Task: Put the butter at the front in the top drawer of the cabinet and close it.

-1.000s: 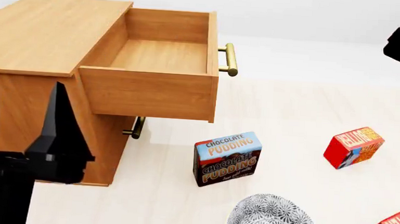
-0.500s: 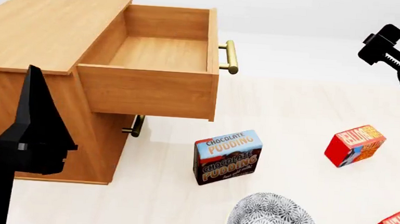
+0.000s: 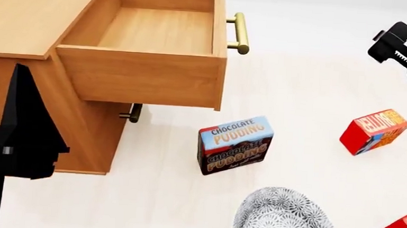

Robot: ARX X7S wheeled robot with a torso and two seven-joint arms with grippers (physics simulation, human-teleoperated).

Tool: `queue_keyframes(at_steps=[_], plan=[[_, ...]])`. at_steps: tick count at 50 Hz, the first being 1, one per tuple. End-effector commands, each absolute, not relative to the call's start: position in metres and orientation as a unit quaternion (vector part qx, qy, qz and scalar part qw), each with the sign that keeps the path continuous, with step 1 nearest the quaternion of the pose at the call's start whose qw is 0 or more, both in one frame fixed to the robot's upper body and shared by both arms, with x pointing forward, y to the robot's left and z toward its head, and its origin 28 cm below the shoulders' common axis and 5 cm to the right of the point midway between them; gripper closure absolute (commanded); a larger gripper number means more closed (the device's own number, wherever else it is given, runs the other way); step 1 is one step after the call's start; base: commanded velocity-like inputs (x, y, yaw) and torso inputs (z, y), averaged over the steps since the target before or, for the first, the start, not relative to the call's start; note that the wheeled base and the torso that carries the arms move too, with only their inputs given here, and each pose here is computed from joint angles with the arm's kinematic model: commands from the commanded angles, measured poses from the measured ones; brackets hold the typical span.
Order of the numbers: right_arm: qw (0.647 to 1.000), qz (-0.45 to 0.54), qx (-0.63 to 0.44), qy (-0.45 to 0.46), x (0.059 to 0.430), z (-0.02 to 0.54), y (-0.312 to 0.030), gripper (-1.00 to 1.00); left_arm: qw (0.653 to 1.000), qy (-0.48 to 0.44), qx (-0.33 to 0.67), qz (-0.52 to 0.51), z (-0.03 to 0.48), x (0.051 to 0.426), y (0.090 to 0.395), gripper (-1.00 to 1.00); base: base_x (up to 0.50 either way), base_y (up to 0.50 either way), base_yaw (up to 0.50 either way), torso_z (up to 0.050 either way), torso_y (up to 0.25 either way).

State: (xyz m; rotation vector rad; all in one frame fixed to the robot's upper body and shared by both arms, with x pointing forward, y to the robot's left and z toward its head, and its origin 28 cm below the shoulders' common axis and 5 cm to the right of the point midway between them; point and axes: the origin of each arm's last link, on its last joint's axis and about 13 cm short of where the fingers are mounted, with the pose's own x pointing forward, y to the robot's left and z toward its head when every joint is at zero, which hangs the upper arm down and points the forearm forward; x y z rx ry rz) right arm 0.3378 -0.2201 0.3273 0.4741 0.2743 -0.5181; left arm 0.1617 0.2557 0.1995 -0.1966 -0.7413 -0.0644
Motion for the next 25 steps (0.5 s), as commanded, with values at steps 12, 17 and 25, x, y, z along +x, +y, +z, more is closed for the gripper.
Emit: queue_keyframes(at_steps=[12,17,25], plan=[[0.93,-0.261,0.229,0.124,0.3304,0.3363,-0.2215,-1.0,0.926,-0.364,-0.098,-0.034,0.1995,0.1564,0.2563,-1.0,0.0,0.0,0.0,0.0,-0.147],[0.929,-0.266,0.227,0.121,0.3306,0.3375,-0.2224,-1.0,0.925,-0.365,-0.1,-0.033,0.1991,0.1554,0.2572,-1.0,0.0,0.0,0.0,0.0,-0.143],[0.926,-0.279,0.226,0.117,0.3292,0.3384,-0.2259,-1.0,0.924,-0.368,-0.103,-0.034,0.1982,0.1535,0.2582,-1.0,0.0,0.0,0.0,0.0,-0.007]])
